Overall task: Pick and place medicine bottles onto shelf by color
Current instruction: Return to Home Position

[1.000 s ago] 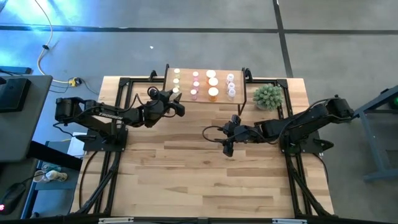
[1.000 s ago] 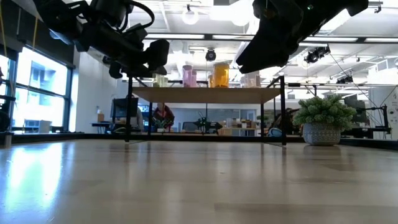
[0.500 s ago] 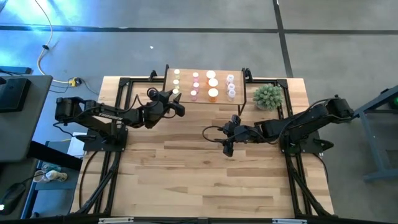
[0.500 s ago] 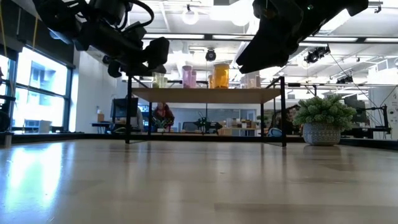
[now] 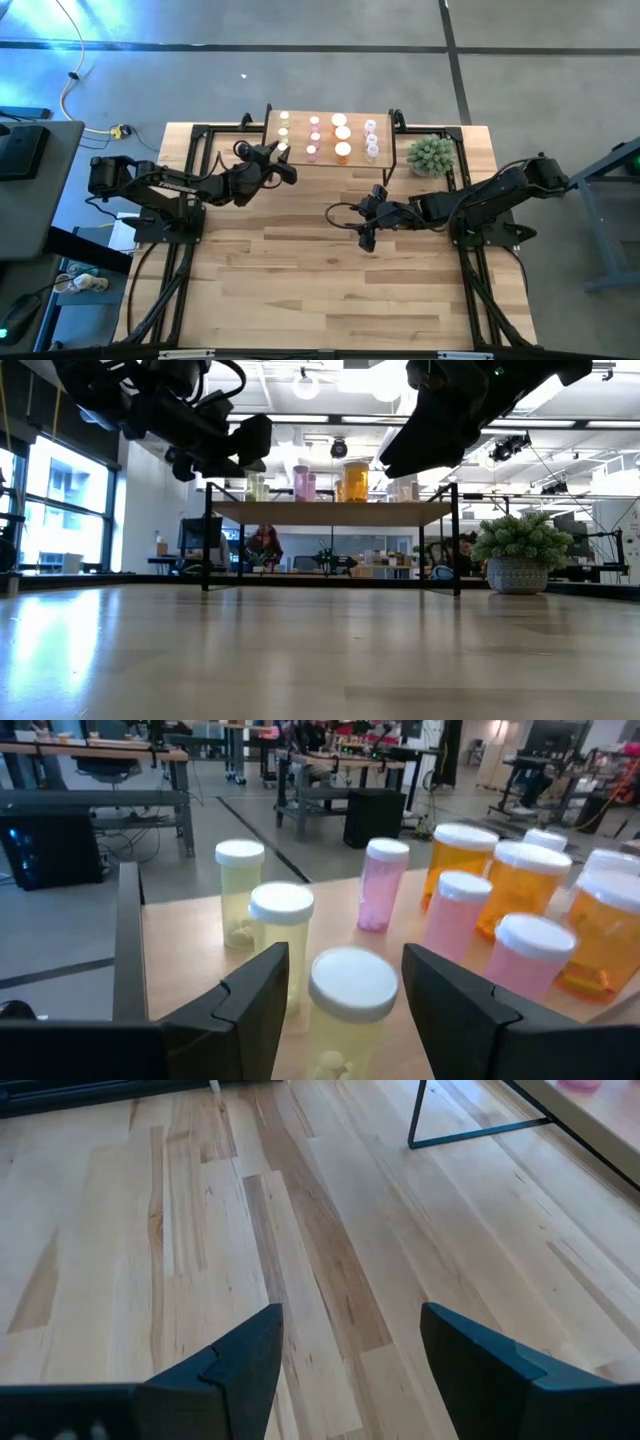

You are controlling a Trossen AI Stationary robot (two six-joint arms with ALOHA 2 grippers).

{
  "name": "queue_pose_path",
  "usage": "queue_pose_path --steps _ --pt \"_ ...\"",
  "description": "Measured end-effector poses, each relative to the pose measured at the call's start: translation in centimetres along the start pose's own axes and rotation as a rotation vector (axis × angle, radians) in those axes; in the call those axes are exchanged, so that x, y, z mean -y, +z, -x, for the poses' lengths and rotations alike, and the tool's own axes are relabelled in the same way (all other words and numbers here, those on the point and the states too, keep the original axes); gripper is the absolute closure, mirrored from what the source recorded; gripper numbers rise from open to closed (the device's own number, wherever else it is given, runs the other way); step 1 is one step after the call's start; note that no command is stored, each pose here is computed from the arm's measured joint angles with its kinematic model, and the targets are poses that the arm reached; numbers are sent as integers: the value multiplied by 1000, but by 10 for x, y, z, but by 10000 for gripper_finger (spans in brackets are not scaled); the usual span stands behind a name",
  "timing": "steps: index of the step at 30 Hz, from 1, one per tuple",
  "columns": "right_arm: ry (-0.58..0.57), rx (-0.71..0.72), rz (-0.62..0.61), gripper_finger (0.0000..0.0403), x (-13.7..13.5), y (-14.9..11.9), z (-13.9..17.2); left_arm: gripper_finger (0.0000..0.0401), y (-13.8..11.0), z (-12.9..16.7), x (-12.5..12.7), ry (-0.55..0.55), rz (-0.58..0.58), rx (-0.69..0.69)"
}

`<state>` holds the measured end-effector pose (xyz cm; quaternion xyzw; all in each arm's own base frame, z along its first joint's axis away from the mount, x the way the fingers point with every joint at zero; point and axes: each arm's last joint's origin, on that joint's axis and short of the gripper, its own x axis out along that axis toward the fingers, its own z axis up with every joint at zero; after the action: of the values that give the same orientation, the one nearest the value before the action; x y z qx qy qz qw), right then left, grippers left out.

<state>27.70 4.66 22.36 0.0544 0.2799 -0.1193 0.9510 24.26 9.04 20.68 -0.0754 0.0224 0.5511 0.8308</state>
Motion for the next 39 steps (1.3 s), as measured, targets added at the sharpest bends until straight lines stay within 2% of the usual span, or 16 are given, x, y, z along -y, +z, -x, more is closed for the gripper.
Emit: queue_pose_path --steps 15,19,22,26,31,35,39 --pt "8 15 -5 174 -1 2 1 215 10 2 0 -20 -19 35" --pt "12 11 91 174 0 17 12 215 31 5 4 -37 -60 82" --pt "8 -9 148 174 1 34 30 215 49 10 5 -103 -100 119" --pt "-28 6 212 174 7 59 61 215 80 22 1 -225 -93 181" --pt "-112 55 260 174 22 73 101 215 109 42 -14 -419 -120 185" --pt "-172 108 204 174 40 62 133 215 119 61 -35 -511 -129 111" --pt "-180 176 91 174 55 31 145 215 109 78 -53 -567 -118 54"
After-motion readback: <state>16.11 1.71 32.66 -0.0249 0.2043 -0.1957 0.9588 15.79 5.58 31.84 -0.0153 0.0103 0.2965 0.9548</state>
